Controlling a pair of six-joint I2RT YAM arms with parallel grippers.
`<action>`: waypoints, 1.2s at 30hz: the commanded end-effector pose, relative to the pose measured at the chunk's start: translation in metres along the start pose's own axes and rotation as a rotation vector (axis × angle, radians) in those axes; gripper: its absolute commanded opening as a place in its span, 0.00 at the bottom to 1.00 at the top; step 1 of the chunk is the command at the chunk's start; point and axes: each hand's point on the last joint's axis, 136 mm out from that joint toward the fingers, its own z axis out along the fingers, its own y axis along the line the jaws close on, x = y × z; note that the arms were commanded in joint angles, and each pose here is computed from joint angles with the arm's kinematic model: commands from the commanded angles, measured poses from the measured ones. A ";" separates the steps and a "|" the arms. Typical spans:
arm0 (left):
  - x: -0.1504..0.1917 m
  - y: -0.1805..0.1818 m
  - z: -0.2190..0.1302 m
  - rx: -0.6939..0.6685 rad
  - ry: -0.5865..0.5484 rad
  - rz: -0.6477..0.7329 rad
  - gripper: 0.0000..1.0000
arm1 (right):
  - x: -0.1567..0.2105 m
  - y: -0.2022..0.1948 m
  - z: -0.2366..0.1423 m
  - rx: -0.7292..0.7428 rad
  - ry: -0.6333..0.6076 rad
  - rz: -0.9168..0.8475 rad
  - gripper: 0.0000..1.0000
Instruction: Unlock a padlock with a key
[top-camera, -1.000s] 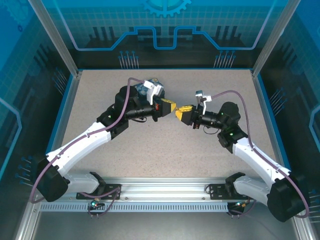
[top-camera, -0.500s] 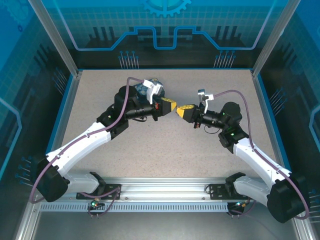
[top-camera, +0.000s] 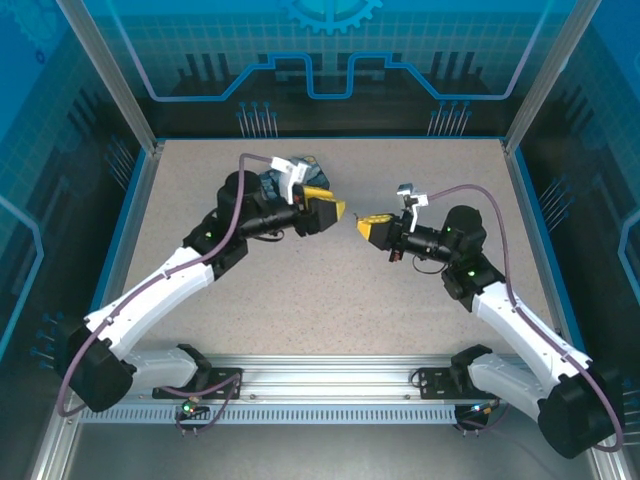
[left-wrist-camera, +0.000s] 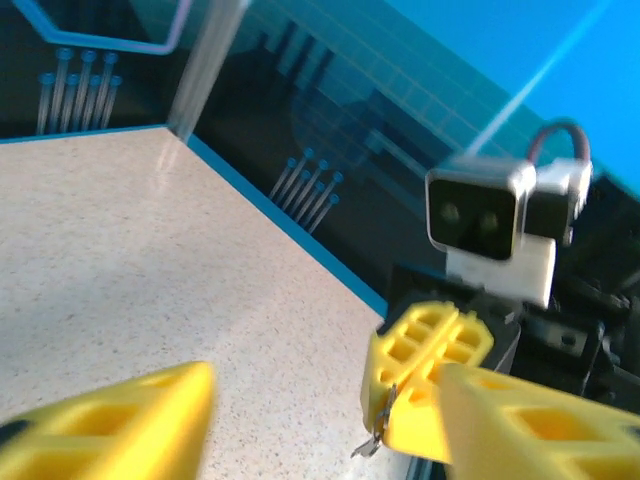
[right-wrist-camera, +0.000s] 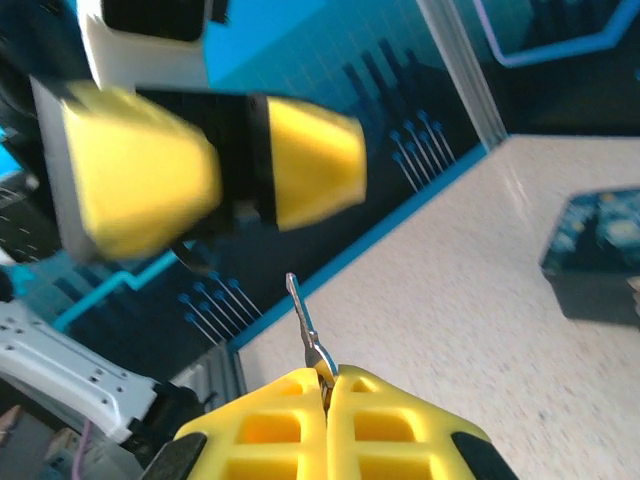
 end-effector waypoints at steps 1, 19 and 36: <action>-0.006 0.040 -0.019 -0.142 -0.030 -0.054 0.71 | 0.023 -0.032 -0.008 0.180 0.105 0.017 0.00; 0.018 0.289 0.017 -0.674 0.329 0.043 0.99 | 0.109 -0.111 -0.039 0.607 0.380 0.149 0.00; 0.014 0.398 0.086 -0.694 0.372 0.062 0.99 | 0.113 -0.111 -0.042 0.628 0.399 0.157 0.00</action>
